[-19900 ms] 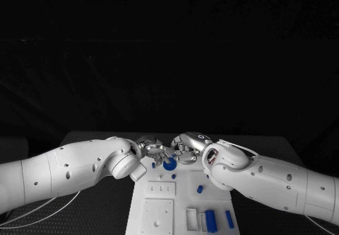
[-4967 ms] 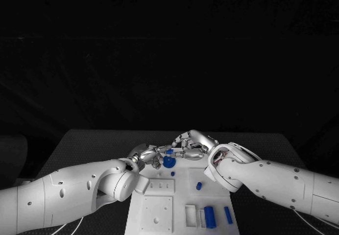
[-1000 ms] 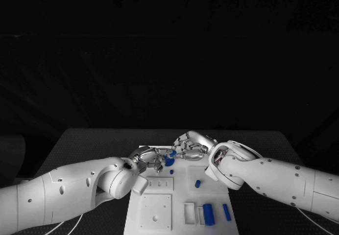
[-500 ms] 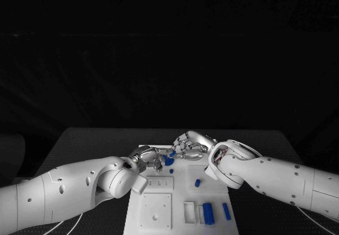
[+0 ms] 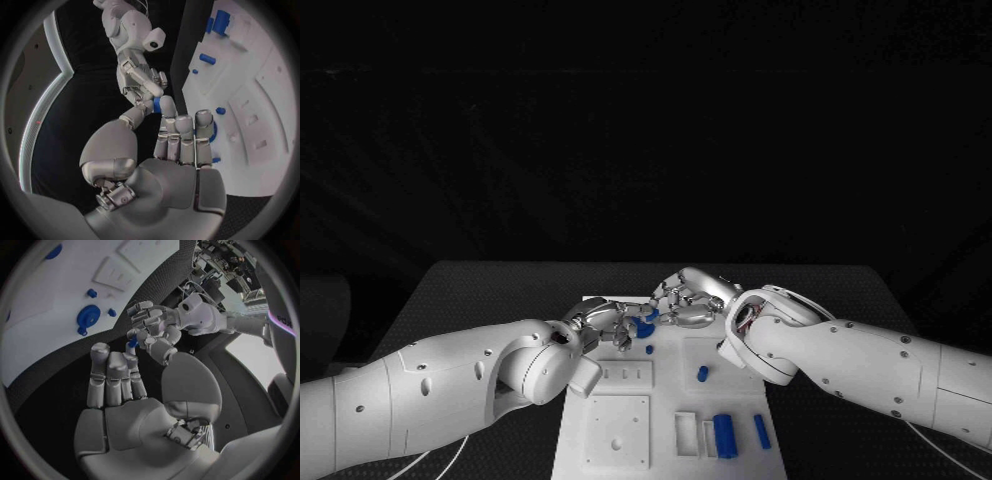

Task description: Assemble the parts on the task board

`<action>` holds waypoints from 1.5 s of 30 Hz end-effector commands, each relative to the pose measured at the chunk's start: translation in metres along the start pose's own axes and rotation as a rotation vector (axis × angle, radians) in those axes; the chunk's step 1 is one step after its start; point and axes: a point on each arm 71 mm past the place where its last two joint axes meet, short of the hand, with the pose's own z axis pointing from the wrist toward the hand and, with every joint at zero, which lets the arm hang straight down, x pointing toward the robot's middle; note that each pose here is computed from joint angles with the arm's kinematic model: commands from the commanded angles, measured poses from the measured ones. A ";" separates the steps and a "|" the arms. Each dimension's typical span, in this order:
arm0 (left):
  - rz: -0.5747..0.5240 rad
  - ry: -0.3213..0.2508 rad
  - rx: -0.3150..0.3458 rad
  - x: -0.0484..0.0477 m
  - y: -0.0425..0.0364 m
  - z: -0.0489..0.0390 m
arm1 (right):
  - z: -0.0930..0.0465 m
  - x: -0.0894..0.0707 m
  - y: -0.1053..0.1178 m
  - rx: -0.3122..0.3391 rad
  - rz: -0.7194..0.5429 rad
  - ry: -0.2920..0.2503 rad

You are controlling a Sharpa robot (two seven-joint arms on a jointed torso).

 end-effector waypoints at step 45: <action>0.352 -0.120 -0.002 -0.0181 -0.0009 -0.0021 | -0.022 -0.040 -0.051 0.070 0.020 -0.130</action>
